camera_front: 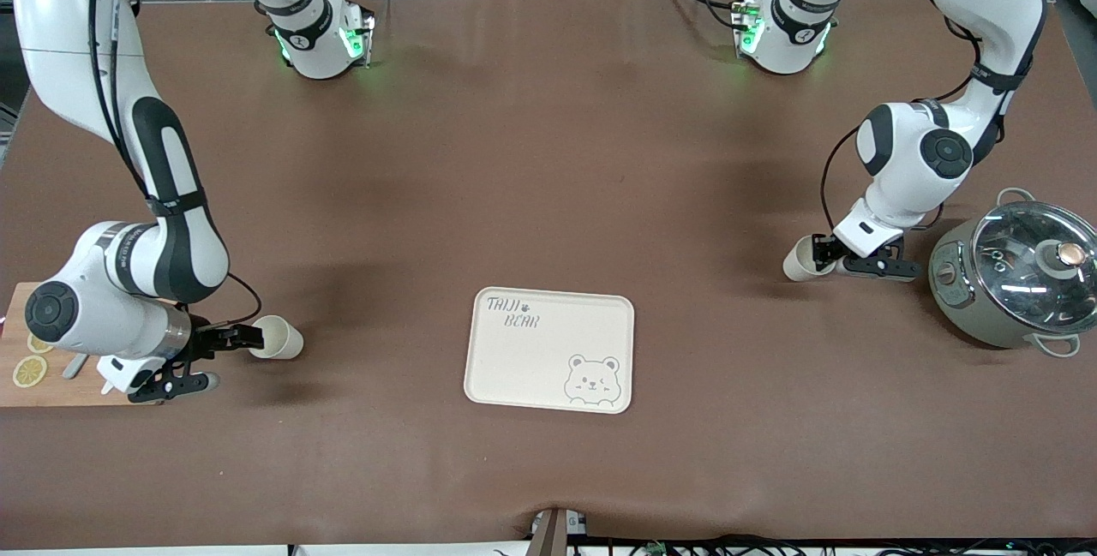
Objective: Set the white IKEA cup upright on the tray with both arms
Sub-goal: 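Close the left gripper and the right gripper around the cups, then carry the cup to the tray with the left gripper while the right gripper lifts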
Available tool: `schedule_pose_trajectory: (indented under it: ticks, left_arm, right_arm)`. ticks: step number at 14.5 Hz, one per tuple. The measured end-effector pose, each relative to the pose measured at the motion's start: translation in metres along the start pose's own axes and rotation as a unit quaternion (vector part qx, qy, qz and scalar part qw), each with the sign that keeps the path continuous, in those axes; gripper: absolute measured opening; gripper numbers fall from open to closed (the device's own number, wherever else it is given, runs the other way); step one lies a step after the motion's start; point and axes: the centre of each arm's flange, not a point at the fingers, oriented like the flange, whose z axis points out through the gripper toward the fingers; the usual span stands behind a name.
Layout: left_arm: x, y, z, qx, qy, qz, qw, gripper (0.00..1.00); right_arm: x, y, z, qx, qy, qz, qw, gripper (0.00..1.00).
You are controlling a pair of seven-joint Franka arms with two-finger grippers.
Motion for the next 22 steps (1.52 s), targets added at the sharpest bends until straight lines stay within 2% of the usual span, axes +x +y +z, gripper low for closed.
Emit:
schedule_pose_trajectory:
  ticks: [2, 3, 8, 11, 14, 16, 22]
  left_arm:
    - [0.000, 0.000, 0.000, 0.000, 0.000, 0.000, 1.000, 0.11]
    - [0.002, 0.001, -0.002, 0.000, 0.003, 0.001, 1.000, 0.04]
    - [0.026, -0.003, -0.018, 0.003, 0.024, -0.002, 1.000, 0.05]
    - [0.070, 0.006, -0.050, 0.003, -0.013, -0.021, 1.000, 0.05]
    - [0.116, 0.057, -0.092, 0.001, -0.021, -0.060, 0.998, 0.05]
    - [0.132, 0.090, -0.107, -0.002, -0.021, -0.077, 0.997, 0.05]
    - [0.171, 0.166, -0.111, -0.009, -0.034, -0.131, 0.991, 0.05]
  right_arm:
    - [-0.001, -0.003, 0.006, 0.000, -0.001, -0.002, 1.000, 1.00]
    - [-0.001, -0.005, 0.009, 0.000, -0.002, -0.003, 1.000, 1.00]
    - [-0.002, -0.005, 0.017, 0.000, -0.001, -0.003, 1.000, 1.00]
    - [-0.002, -0.005, 0.019, -0.002, 0.001, -0.003, 1.000, 1.00]
    - [-0.002, -0.005, 0.021, -0.001, 0.001, -0.003, 1.000, 1.00]
    - [-0.002, -0.005, 0.023, -0.001, 0.000, -0.003, 1.000, 1.00]
    - [-0.002, -0.005, 0.029, -0.002, 0.002, -0.004, 1.000, 0.98]
